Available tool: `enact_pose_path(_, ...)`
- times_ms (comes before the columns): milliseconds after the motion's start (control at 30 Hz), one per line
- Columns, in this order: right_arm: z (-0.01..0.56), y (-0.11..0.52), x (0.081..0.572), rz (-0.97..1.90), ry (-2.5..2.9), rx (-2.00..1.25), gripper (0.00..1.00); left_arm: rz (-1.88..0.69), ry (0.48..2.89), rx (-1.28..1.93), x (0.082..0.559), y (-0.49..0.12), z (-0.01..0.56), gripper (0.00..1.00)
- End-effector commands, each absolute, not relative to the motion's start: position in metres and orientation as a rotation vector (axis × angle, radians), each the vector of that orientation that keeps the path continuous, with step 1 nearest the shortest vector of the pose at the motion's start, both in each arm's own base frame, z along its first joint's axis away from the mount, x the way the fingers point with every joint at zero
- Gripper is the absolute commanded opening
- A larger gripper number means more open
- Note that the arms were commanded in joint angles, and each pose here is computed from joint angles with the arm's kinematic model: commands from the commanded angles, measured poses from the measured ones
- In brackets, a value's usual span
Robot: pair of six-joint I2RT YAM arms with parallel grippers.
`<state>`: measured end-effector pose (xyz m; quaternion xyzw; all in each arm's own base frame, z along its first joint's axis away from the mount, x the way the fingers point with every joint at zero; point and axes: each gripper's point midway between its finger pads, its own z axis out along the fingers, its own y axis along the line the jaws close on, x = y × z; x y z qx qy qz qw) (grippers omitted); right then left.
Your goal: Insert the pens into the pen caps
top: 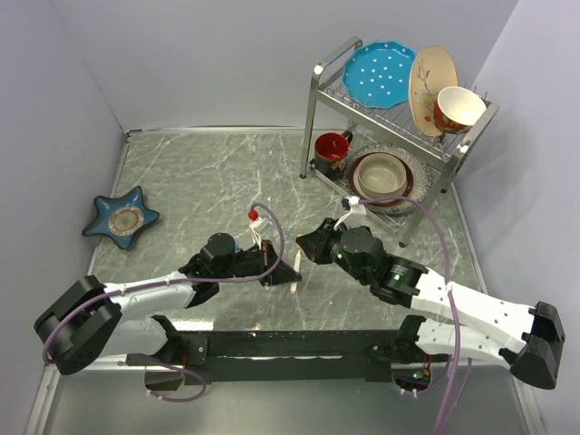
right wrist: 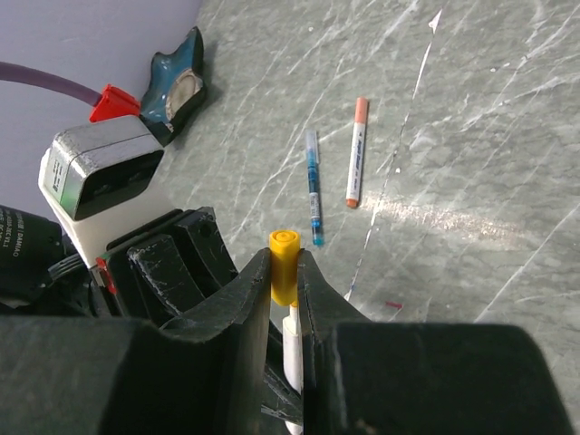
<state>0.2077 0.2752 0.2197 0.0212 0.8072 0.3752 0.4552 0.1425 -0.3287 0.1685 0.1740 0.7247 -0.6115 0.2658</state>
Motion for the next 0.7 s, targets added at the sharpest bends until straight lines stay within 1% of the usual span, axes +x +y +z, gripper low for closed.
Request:
enact_pose_path(0, 0.211, 0.272, 0.201, 0.900, 1.993, 0.022, 0.00, -1.649, 1.830, 0.505, 0.149, -0.332, 0.199, 0.01)
enact_pose_path(267, 0.212, 0.267, 0.203, 0.856, 1.969, -0.018, 0.00, -1.625, 1.835, 0.506, 0.150, -0.331, 0.199, 0.01)
enact_pose_path(467, 0.214, 0.269, 0.195, 0.925, 1.964, 0.002, 0.00, -1.614, 1.841, 0.489, 0.155, -0.333, 0.199, 0.01)
enact_pose_path(567, 0.206, 0.270, 0.187, 0.961, 1.984, 0.038, 0.00, -1.611, 1.845, 0.471, 0.160, -0.336, 0.201, 0.01)
enact_pose_path(667, 0.192, 0.270, 0.179, 0.925, 2.026, 0.040, 0.00, -1.595, 1.842, 0.464, 0.165, -0.338, 0.204, 0.01)
